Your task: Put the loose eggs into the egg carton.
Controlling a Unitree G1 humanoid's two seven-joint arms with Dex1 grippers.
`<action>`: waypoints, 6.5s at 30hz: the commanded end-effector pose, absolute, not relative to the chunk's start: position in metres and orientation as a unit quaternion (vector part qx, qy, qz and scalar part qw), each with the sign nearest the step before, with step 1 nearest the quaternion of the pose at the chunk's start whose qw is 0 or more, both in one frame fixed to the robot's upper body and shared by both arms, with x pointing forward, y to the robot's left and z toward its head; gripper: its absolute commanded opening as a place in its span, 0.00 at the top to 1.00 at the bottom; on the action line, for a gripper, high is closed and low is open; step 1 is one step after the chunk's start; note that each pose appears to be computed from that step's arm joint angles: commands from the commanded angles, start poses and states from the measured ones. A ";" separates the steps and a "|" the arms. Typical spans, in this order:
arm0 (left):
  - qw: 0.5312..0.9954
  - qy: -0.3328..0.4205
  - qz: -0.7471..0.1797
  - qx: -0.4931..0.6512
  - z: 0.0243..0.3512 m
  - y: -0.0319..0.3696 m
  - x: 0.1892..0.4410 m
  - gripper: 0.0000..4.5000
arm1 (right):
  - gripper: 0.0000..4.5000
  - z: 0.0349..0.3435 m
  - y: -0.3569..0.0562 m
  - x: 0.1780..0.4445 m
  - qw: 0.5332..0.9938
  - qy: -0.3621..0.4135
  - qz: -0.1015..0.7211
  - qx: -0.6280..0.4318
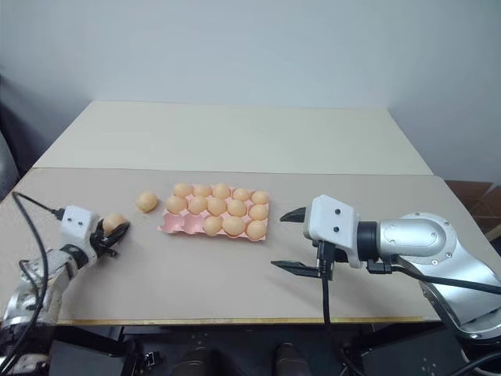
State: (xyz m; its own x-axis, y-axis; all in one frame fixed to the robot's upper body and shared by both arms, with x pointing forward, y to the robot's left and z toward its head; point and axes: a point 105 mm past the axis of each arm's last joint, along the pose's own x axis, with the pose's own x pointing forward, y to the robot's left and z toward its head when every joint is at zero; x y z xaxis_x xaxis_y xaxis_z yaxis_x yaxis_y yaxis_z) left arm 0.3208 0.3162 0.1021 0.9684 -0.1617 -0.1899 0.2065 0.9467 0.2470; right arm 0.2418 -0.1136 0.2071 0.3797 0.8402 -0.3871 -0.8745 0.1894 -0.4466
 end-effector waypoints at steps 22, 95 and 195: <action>0.862 -0.047 -0.470 0.183 0.168 0.167 0.346 0.64 | 0.00 0.222 -0.120 0.233 0.786 -0.002 0.516 -0.340; 0.970 -0.023 -0.211 0.120 0.183 0.279 0.369 0.01 | 0.00 0.229 -0.120 0.235 0.770 -0.014 0.540 -0.339; 0.848 -0.025 -0.473 0.236 0.227 0.245 0.248 0.01 | 0.00 0.231 -0.146 0.222 0.786 0.023 0.507 -0.351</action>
State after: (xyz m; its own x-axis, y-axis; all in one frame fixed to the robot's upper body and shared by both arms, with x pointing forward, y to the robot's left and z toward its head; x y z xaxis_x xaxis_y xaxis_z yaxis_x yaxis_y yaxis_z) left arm 0.2543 0.2463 0.2101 0.5343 -0.8179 -0.2133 0.8172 0.4354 0.3776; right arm 0.2230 -0.1435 0.2198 0.4687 0.7827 -0.4095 -0.8418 0.2551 -0.4758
